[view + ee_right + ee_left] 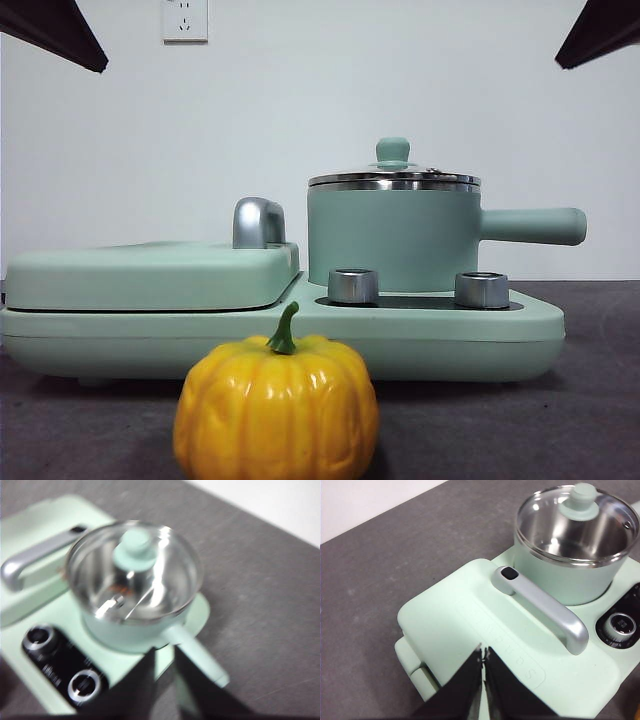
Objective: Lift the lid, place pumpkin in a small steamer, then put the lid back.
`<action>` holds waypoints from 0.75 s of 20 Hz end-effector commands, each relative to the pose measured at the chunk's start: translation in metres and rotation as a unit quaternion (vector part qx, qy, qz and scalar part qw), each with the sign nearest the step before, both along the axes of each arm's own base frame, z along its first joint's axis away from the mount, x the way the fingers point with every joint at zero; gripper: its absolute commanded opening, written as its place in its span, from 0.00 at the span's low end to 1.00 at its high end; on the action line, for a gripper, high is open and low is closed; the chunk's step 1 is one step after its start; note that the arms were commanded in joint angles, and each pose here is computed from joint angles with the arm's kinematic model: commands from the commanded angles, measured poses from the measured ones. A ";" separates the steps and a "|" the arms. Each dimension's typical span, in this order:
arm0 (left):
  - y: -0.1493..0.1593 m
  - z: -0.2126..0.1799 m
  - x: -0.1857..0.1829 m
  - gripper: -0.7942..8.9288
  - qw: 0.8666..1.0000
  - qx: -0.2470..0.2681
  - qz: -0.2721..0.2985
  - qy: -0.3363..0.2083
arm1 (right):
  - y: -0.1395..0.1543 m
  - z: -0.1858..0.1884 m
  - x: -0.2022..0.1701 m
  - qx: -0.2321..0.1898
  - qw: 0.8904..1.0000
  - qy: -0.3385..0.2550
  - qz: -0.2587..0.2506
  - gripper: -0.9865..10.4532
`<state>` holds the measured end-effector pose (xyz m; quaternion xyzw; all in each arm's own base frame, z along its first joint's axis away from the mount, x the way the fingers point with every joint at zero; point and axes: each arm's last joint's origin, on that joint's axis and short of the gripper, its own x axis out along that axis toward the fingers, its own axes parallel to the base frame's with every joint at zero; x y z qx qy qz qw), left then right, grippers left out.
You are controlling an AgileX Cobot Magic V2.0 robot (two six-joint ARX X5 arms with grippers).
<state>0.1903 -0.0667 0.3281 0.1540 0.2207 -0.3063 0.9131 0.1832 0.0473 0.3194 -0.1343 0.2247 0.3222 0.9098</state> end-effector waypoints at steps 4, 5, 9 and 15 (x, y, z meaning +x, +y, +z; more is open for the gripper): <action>-0.003 0.009 0.002 0.36 0.999 0.002 -0.013 -0.030 | 0.007 0.005 -0.001 -0.016 0.999 -0.014 0.030 0.34; -0.003 0.009 0.002 0.38 0.999 0.002 -0.013 -0.031 | 0.007 0.005 -0.002 -0.015 0.999 -0.015 0.030 0.34; -0.004 0.010 0.003 0.38 0.999 -0.002 -0.014 -0.036 | 0.007 0.005 -0.002 -0.001 1.000 -0.004 0.021 0.34; -0.022 0.013 0.012 0.37 0.997 -0.023 -0.041 -0.068 | 0.007 0.005 -0.002 0.020 1.000 0.013 0.006 0.34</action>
